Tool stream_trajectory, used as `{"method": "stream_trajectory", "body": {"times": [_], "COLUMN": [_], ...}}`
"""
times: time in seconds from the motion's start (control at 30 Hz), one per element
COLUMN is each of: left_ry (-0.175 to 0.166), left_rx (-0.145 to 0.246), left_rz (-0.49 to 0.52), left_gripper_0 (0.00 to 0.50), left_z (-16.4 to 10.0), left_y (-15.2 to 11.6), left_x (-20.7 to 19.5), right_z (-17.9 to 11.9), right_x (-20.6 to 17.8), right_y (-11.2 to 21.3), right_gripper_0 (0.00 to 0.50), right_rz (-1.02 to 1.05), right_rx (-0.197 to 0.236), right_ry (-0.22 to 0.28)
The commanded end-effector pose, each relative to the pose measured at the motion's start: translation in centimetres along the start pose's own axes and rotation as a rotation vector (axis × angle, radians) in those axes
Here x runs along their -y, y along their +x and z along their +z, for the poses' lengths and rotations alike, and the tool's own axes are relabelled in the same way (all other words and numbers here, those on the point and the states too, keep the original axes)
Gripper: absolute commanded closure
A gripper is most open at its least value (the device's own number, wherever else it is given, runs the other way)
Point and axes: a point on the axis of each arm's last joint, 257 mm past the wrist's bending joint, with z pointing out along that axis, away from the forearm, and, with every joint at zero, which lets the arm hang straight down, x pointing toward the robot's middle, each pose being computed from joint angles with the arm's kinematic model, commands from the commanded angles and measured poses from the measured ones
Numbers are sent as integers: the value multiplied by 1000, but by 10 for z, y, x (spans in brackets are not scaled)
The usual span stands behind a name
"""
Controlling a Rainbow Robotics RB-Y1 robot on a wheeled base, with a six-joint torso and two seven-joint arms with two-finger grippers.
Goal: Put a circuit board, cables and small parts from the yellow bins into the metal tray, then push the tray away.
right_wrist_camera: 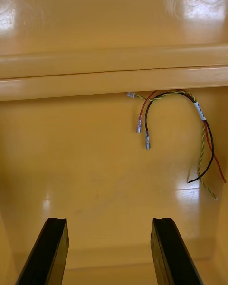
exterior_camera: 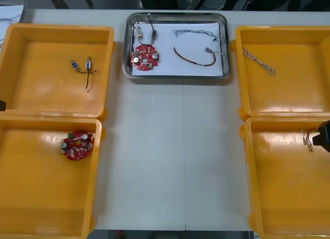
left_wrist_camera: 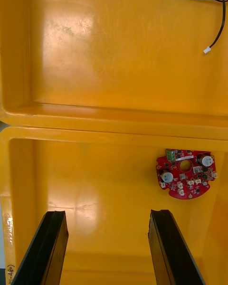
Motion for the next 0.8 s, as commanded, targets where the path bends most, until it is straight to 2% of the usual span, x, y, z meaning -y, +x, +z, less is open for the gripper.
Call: {"method": "stream_trajectory", "body": {"times": [0.03, 0.47, 0.6, 0.7, 0.8], "left_ry": [-12, -12, -12, -12, -12], "left_rx": [9, 9, 9, 9, 9], "left_rz": [36, 36, 36, 36, 36], "left_gripper_0": [0, 0, 0, 0, 0], "left_z": [-3, -3, -3, -3, -3], "left_y": [4, 4, 4, 4, 4], "left_x": [-4, -4, -4, -4, -4], "right_z": [-2, -10, -21, -29, -38], "right_x": [-1, 5, 8, 7, 4], "right_y": [0, -6, -3, -2, -5], "right_gripper_0": [0, 0, 0, 0, 0], "right_rz": [-59, -45, -52, -57, -64], "right_rx": [30, 63, 51, 46, 62], "right_ry": [9, 15, 30, 15, -6]}}
